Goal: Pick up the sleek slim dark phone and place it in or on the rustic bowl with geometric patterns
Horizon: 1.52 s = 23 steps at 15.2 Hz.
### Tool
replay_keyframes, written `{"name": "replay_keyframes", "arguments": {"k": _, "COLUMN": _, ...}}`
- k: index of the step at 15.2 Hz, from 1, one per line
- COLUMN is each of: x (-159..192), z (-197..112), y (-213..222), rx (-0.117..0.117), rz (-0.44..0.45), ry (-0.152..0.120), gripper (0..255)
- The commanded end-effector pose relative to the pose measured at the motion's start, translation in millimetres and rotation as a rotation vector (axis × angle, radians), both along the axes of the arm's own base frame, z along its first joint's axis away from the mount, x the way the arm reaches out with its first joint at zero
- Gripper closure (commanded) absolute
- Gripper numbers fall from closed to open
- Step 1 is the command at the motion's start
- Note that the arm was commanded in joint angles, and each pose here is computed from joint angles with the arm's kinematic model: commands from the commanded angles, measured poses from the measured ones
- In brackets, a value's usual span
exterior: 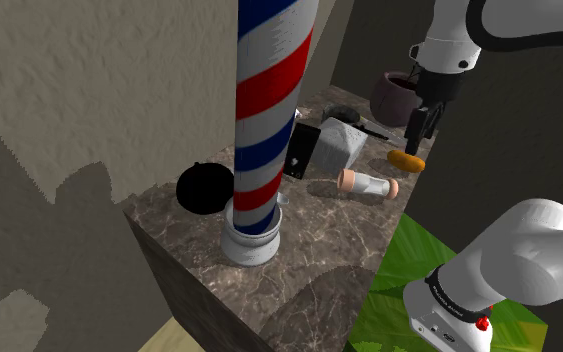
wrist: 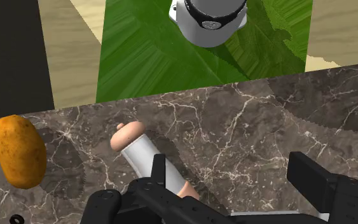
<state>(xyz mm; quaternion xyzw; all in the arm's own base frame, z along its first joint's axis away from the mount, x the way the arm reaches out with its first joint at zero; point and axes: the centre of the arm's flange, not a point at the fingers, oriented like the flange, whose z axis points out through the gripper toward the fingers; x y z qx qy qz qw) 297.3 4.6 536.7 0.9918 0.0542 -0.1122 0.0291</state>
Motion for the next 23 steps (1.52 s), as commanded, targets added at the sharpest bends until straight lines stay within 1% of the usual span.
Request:
{"name": "replay_keyframes", "arguments": {"k": 1, "x": 0, "z": 0, "y": 0, "rx": 0.000, "rz": 0.000, "ry": 0.000, "gripper": 0}}
{"name": "replay_keyframes", "arguments": {"k": 12, "x": 128, "z": -48, "y": -68, "rx": 0.253, "rz": 0.055, "ry": -0.036, "gripper": 0}}
{"name": "replay_keyframes", "arguments": {"k": 23, "x": 262, "z": -106, "y": -116, "rx": 0.506, "rz": 0.111, "ry": -0.072, "gripper": 0}}
